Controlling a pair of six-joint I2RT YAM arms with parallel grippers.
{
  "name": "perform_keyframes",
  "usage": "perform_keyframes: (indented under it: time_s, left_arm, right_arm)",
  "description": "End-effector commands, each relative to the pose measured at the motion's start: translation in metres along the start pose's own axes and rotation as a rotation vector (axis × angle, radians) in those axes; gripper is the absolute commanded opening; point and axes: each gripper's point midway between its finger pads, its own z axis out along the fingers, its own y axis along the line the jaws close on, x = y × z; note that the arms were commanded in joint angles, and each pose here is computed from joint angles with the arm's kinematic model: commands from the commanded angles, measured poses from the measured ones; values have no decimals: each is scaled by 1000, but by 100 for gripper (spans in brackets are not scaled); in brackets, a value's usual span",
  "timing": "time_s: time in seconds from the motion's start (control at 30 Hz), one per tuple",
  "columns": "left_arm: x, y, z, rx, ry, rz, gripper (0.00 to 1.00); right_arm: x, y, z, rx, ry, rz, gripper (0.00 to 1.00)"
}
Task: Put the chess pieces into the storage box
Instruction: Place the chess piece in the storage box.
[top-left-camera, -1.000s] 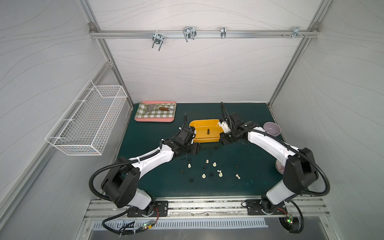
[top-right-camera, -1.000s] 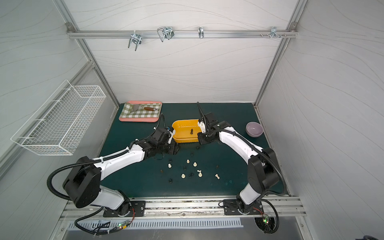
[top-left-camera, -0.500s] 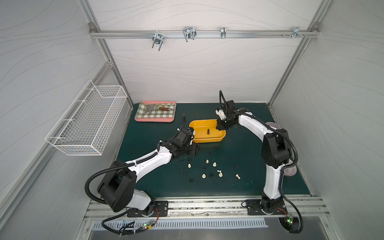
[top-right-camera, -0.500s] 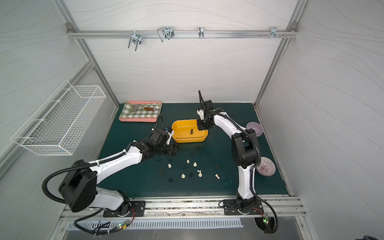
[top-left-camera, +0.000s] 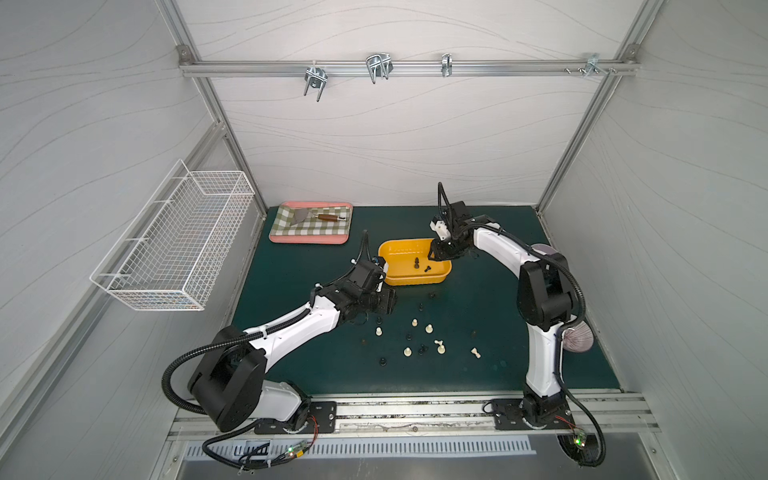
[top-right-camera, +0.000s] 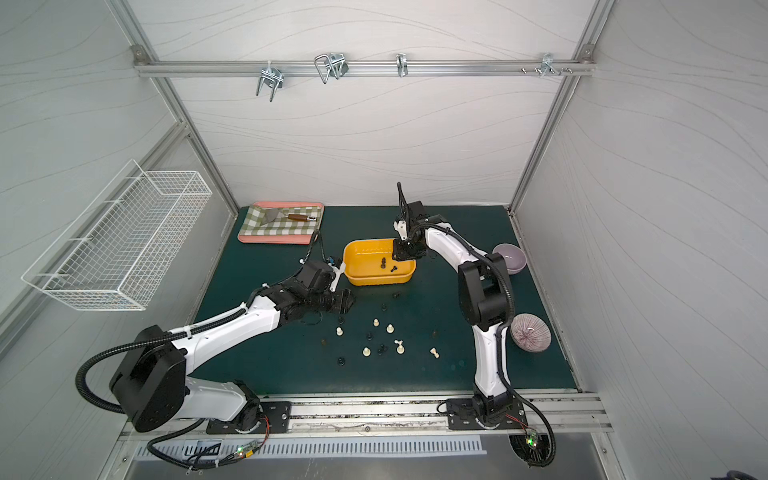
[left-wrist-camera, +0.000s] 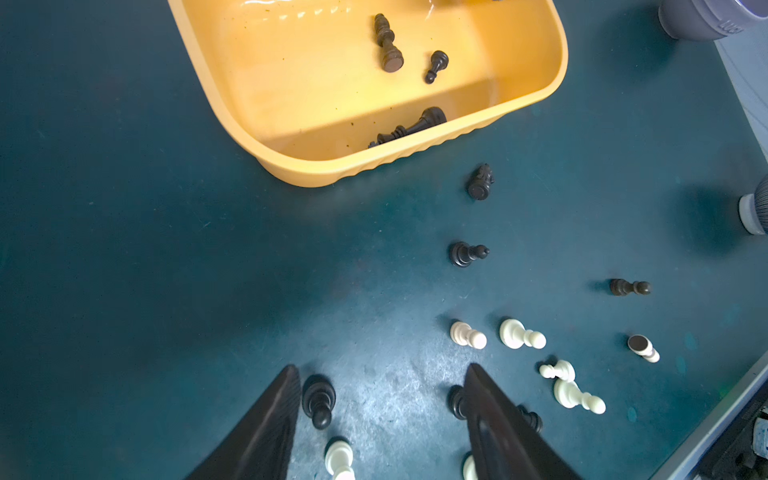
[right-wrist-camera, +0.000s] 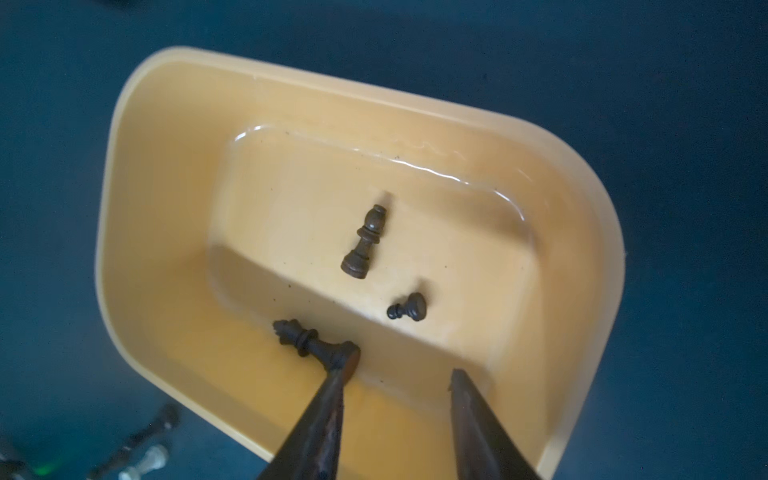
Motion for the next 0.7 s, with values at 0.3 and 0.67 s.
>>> perform_keyframes:
  time_s: [0.3, 0.67]
  left_arm:
    - [-6, 1, -7, -15, -36, 1, 64]
    - [13, 22, -13, -123, 39, 39, 64]
  right_arm:
    - [-11, 16, -37, -22, -53, -33, 57]
    - [15, 51, -103, -6, -125, -99, 65]
